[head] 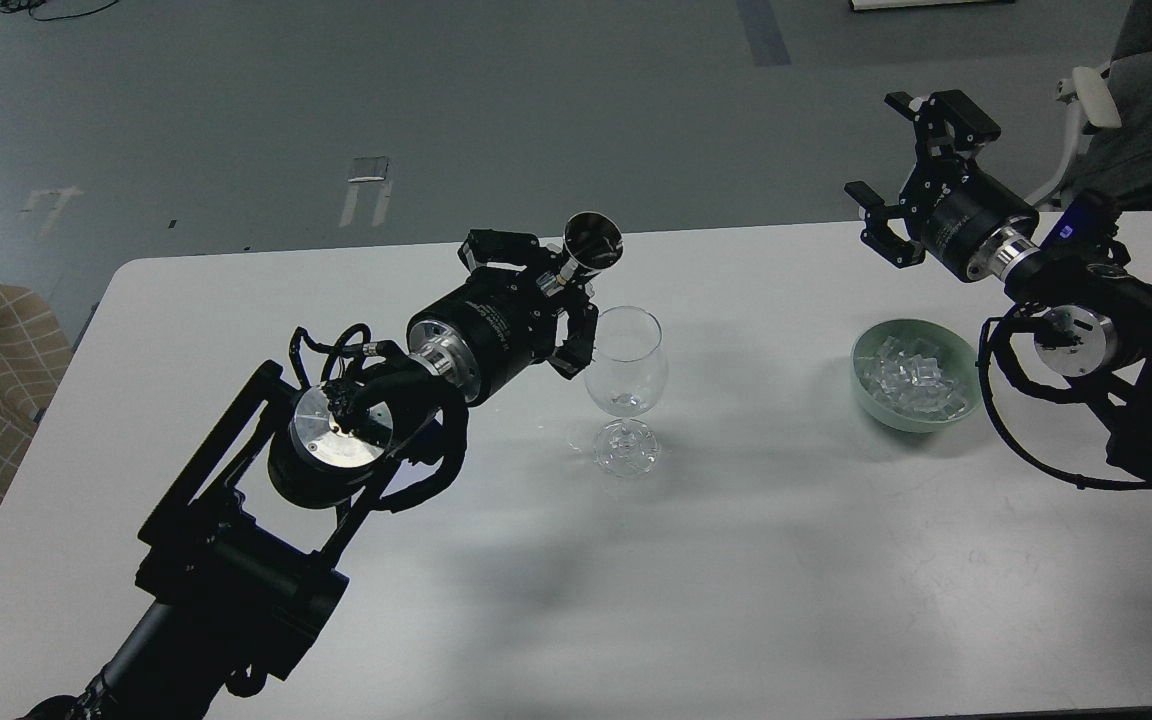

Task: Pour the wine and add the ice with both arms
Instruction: 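Position the jigger above the wine glass rim and tilt it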

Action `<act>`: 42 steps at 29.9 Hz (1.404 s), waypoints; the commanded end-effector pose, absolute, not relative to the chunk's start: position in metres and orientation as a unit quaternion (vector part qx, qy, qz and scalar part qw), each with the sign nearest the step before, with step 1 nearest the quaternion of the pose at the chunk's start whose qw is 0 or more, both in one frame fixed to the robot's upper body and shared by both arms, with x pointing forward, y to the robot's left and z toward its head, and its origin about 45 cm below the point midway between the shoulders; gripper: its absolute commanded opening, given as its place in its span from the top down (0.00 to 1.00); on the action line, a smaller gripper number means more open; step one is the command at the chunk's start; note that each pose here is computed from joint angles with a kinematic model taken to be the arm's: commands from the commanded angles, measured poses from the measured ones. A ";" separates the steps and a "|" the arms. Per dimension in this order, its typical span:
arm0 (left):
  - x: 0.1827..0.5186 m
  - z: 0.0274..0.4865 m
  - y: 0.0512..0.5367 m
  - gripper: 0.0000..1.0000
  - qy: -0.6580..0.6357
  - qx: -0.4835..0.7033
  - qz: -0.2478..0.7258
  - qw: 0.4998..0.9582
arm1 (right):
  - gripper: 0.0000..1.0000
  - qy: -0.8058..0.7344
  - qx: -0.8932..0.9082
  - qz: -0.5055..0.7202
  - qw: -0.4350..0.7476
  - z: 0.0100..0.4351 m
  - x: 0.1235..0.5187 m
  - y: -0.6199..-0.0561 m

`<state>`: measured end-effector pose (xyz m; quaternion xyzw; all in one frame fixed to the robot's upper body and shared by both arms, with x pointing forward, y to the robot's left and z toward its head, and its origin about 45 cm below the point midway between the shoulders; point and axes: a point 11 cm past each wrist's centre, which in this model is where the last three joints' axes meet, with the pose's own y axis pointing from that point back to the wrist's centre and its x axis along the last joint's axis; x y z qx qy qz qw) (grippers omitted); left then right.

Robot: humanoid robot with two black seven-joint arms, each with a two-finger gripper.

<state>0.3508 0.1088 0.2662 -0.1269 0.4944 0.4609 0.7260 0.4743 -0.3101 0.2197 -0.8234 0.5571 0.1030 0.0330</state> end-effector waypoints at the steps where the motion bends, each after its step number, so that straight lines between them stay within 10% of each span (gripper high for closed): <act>1: 0.351 0.267 0.108 0.94 0.489 -0.126 0.463 0.729 | 0.00 0.557 -0.823 0.103 0.033 0.220 0.474 -0.310; 42: 0.356 0.266 0.110 0.93 0.418 -0.102 0.499 0.752 | 0.00 0.556 -0.824 0.103 0.035 0.221 0.475 -0.309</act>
